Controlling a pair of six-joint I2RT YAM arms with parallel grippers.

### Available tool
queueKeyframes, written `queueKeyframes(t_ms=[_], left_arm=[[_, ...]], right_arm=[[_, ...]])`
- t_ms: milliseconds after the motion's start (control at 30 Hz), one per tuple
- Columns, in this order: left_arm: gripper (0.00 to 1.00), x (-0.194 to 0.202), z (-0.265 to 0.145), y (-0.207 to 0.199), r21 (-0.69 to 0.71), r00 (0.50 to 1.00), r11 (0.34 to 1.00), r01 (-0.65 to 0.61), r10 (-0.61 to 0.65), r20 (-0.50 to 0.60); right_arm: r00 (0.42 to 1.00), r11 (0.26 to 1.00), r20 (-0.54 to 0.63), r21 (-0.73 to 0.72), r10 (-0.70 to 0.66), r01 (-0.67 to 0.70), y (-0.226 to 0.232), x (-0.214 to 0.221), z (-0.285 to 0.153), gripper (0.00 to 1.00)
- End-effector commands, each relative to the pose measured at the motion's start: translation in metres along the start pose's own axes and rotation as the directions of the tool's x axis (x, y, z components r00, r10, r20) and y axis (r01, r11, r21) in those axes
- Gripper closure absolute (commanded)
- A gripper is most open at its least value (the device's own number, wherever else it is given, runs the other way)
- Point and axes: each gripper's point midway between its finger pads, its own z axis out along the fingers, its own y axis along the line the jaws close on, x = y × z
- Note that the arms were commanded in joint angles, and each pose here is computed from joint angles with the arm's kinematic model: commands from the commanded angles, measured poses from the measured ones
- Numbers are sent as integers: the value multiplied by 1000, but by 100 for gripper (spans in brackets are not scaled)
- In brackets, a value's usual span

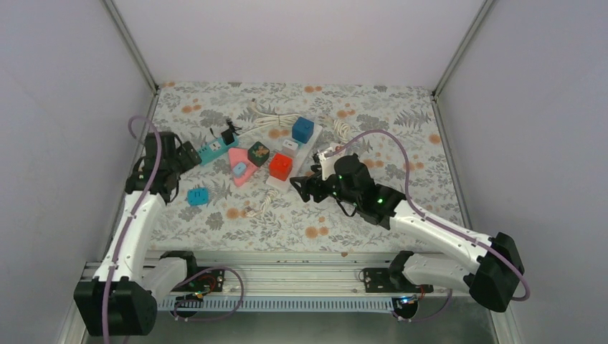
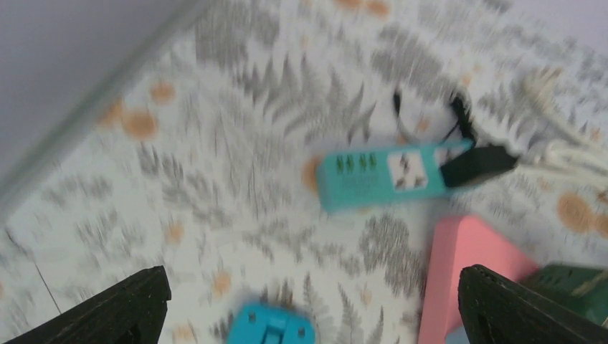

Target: Insert the plug

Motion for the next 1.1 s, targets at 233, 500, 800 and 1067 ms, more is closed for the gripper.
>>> queueKeyframes(t_ms=[233,500,800,1067], left_arm=[[0,117,54,25,-61,929,985,161,-172,-328],[0,140,79,25,-42,908,996,83,-93,-410],[2,157,88,25,-73,889,997,-12,-23,-458],[12,168,93,16,-113,872,984,-136,65,-485]], right_arm=[[998,998,-20,42,56,-56,-9,13,18,10],[998,998,-36,47,46,-44,-12,19,27,10],[998,999,-49,-5,42,-42,-5,23,31,10],[997,998,-49,14,55,-54,-9,26,29,10]])
